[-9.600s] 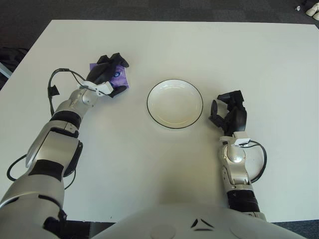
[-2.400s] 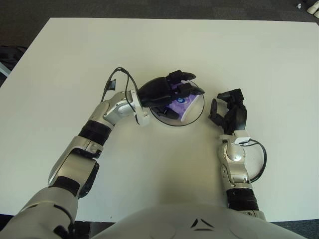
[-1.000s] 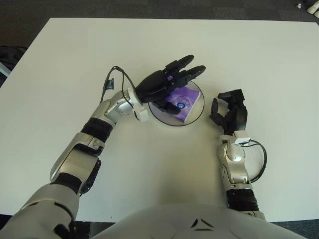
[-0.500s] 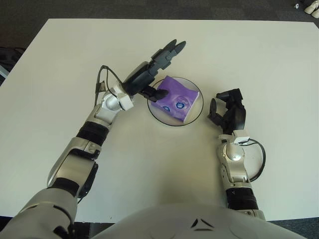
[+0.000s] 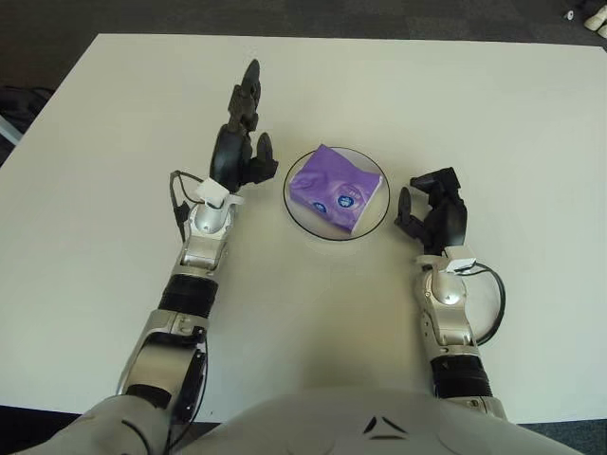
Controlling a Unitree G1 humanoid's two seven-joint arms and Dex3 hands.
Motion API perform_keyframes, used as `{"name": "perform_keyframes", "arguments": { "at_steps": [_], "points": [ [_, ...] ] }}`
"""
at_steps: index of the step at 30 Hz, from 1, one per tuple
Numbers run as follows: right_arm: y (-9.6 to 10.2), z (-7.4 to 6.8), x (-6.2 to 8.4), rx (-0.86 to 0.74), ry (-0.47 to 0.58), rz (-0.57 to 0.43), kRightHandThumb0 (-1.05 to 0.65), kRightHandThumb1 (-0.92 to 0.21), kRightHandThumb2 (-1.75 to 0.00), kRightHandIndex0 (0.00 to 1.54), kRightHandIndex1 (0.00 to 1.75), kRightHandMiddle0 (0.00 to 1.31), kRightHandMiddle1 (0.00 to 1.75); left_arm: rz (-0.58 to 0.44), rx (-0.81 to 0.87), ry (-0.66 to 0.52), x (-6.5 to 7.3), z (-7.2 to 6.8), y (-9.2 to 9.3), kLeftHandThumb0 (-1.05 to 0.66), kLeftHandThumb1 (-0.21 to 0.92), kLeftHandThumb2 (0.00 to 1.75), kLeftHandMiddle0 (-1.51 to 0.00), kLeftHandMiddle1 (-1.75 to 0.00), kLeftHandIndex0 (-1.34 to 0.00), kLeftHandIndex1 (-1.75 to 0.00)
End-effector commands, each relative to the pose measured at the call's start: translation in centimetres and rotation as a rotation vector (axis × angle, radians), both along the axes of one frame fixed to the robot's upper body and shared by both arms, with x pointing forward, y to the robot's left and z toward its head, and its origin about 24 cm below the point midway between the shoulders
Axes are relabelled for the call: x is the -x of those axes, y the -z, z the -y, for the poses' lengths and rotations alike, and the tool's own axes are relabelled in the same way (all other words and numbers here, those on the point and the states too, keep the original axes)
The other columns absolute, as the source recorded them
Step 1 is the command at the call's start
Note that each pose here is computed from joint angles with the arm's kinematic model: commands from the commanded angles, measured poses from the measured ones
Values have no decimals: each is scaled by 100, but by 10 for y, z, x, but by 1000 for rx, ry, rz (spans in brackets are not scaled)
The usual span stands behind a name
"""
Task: Put the tissue paper into the plate.
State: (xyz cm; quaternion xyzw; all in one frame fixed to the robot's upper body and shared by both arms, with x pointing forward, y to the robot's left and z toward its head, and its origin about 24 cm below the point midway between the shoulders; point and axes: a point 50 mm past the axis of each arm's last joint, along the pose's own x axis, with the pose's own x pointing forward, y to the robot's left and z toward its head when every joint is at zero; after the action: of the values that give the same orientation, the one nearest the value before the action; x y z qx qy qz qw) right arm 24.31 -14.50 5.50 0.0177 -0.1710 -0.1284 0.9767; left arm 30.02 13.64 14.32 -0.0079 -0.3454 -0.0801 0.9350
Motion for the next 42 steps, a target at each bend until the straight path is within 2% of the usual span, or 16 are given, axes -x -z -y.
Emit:
{"name": "perform_keyframes", "arguments": {
  "at_steps": [1,2,3,5,6,9,13,16,20,24,35,42],
  "points": [
    [32,4,12,6,20,-156,-41,-55,-103,66,144,43,175,-42,160,-4,1,-7,6,-81,92,100,0,-51,0,-74],
    [32,4,12,7,19,-155,-41,-54,-104,66,144,43,175,-45,211,3,0,-7,6,-75,88,99,0,-58,-7,-102],
    [32,4,12,7,17,-154,-41,-54,-105,66,144,44,175,-44,251,9,-1,-7,6,-70,85,100,0,-62,-9,-123],
    [32,5,11,7,12,-150,-41,-53,-105,66,144,44,175,-44,310,15,-2,-8,8,-66,81,102,0,-68,-11,-140],
    [32,5,11,6,9,-148,-41,-53,-106,67,144,44,175,-45,336,16,-2,-9,9,-56,75,97,0,-75,-20,-152],
    [32,5,11,4,5,-145,-42,-52,-107,67,145,45,175,-47,386,8,-3,-10,14,-45,69,91,0,-87,-30,-167],
    [32,6,11,1,6,-144,-42,-51,-108,68,146,45,175,-47,399,-19,-4,-11,17,-40,69,87,0,-94,-32,-173],
    [33,6,11,0,10,-142,-42,-51,-108,67,146,46,175,-57,388,-60,-3,-10,21,-38,76,75,0,-100,-28,-174],
    [32,5,11,2,6,-132,-41,-54,-105,67,145,44,175,-128,347,-149,0,-7,40,-36,88,59,-2,-104,-21,-175],
    [32,5,12,4,3,-129,-41,-56,-102,67,145,42,175,-194,339,-212,3,-6,53,-35,91,54,-7,-108,-19,-175],
    [33,5,14,4,-4,-137,-41,-56,-103,66,145,42,175,-284,331,-284,2,-7,67,-38,70,83,-27,-124,-32,-175],
    [33,4,15,-1,11,-152,-41,-55,-103,64,144,43,175,-272,313,-256,6,-8,76,-44,45,116,-55,-147,-50,-175]
  ]
}}
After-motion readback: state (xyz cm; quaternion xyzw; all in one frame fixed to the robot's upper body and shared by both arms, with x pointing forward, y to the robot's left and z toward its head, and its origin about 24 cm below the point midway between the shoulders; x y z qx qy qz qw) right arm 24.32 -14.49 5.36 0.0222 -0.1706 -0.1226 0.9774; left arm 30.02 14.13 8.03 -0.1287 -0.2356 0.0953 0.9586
